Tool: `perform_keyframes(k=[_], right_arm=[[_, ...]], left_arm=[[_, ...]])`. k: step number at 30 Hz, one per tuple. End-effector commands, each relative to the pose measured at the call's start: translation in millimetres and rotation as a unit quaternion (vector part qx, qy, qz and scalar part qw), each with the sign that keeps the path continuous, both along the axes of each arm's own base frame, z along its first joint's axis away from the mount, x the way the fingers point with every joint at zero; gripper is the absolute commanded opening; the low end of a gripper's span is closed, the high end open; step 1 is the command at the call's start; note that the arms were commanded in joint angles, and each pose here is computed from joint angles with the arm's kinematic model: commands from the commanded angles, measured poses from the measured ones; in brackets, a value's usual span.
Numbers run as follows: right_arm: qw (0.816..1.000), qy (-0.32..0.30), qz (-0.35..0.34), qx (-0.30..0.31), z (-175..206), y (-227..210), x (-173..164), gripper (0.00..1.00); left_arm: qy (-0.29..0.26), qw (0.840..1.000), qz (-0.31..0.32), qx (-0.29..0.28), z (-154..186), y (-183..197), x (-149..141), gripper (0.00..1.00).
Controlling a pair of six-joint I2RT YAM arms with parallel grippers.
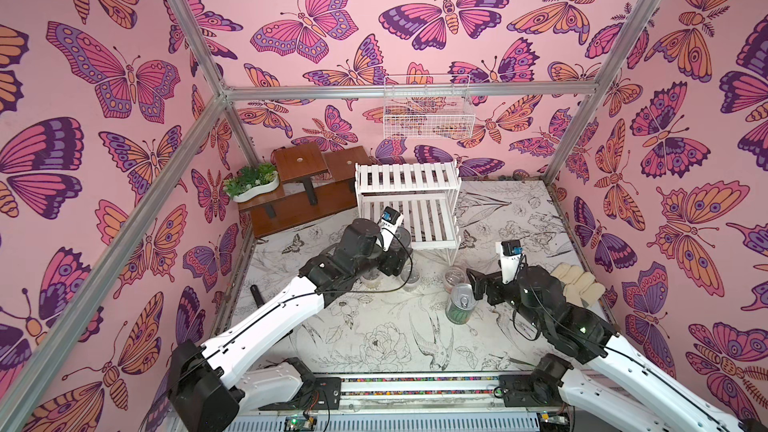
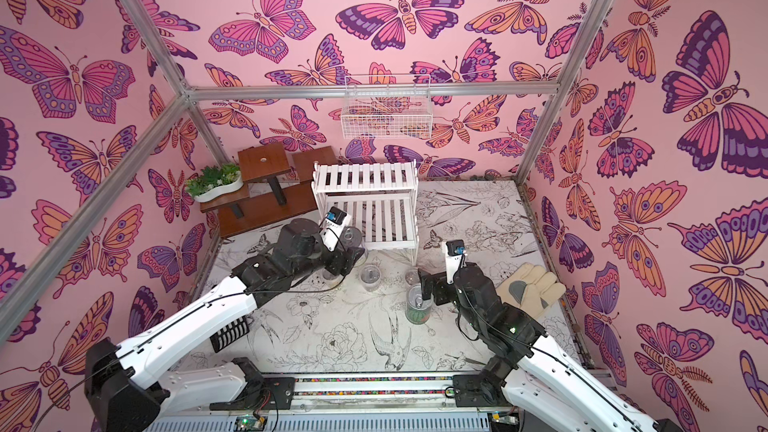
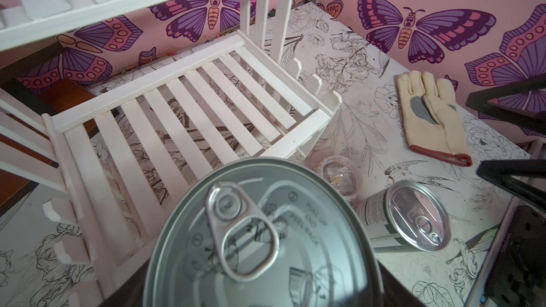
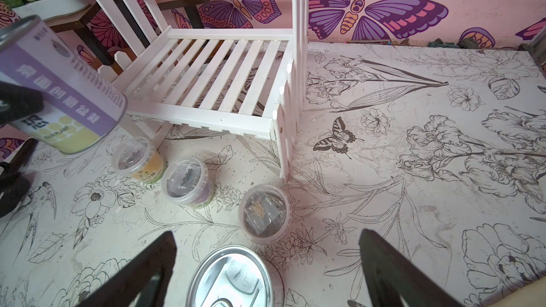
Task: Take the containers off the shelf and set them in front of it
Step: Place the container at the center of the board.
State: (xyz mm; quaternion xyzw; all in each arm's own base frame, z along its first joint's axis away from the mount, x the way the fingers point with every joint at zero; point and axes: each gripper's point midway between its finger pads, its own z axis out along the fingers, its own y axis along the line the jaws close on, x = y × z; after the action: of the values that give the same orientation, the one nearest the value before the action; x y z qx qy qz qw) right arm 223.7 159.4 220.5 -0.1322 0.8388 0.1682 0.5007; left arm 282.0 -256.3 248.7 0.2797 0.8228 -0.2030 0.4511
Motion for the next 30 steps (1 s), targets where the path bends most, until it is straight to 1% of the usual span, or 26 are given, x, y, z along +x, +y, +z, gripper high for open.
perform_keyframes(k=[1, 7, 17, 22, 27, 30], right_arm=[[1.0, -0.003, 0.007, 0.005, 10.2, -0.3, -2.6, 0.99], [1.0, 0.001, 0.012, 0.007, 9.9, -1.3, -6.4, 0.99], [1.0, -0.001, 0.01, 0.013, 15.2, -6.9, -12.0, 0.99], [1.0, -0.003, 0.009, 0.013, 18.0, -9.9, -13.9, 0.99], [1.0, -0.003, 0.007, 0.016, 18.9, -12.3, -15.8, 0.99], [1.0, -0.002, 0.005, 0.017, 18.3, -13.9, -17.2, 0.99]], left_arm=[[0.011, 1.0, 0.0, 0.011, -14.3, 0.5, -13.4, 0.72], [0.016, 0.999, -0.018, 0.027, -34.0, -11.3, -35.4, 0.72], [0.007, 0.999, -0.03, 0.028, -60.5, -26.8, -53.9, 0.71], [0.014, 0.999, -0.024, 0.033, -83.6, -28.9, -58.7, 0.71], [0.018, 0.999, -0.016, 0.032, -98.5, -33.2, -56.2, 0.71], [0.025, 0.999, -0.015, 0.041, -108.3, -36.3, -53.8, 0.71]])
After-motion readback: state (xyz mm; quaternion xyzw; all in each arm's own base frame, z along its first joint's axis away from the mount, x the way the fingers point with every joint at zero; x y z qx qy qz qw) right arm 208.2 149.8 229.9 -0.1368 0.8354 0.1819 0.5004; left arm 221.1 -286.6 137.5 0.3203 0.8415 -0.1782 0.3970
